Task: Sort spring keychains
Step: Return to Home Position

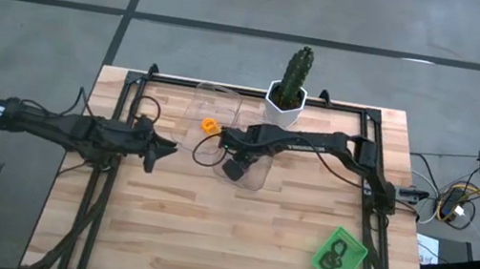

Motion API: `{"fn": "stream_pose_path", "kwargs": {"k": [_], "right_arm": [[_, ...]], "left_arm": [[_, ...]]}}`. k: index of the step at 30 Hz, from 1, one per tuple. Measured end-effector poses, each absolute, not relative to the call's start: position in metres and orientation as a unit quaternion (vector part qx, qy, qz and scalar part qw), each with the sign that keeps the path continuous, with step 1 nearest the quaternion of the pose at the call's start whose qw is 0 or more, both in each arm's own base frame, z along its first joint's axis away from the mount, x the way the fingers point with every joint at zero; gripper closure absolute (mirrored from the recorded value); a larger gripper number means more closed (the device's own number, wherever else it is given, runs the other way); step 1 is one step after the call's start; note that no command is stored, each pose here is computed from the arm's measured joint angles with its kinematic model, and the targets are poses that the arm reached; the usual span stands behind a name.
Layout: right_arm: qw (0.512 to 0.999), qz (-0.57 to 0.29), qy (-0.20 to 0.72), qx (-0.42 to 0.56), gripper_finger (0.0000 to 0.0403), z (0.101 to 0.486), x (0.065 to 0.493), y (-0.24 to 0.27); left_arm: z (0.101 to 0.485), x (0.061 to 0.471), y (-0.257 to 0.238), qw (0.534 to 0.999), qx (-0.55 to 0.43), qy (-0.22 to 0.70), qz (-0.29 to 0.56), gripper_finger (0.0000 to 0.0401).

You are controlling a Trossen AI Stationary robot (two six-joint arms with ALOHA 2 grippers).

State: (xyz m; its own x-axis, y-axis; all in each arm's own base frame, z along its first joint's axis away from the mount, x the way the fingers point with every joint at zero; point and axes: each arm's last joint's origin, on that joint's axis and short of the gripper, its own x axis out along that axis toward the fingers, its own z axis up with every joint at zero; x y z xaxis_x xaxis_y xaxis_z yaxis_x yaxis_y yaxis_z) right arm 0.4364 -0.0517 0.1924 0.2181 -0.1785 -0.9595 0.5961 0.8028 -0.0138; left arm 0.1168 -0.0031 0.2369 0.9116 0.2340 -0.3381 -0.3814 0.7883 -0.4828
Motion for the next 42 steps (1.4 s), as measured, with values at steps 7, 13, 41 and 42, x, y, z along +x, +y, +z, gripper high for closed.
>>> {"fn": "stream_pose_path", "kwargs": {"k": [7, 13, 41, 42], "right_arm": [[0.746, -0.246, 0.594, 0.172, 0.0274, 0.219, 0.424, -0.042], [0.791, -0.247, 0.552, 0.089, 0.0279, 0.268, 0.398, -0.001], [0.933, -0.144, 0.263, 0.199, 0.033, 0.337, 0.199, 0.041], [0.937, -0.133, 0.257, 0.196, 0.033, 0.335, 0.194, 0.039]], "left_arm": [[0.245, 0.105, -0.003, 0.943, -0.289, 0.099, 0.134, 0.03], [0.258, 0.08, 0.0, 0.953, -0.281, 0.038, 0.111, 0.03], [0.237, 0.063, 0.002, 0.935, -0.331, 0.049, 0.118, 0.03], [0.237, 0.063, 0.002, 0.934, -0.334, 0.049, 0.118, 0.03]]}}
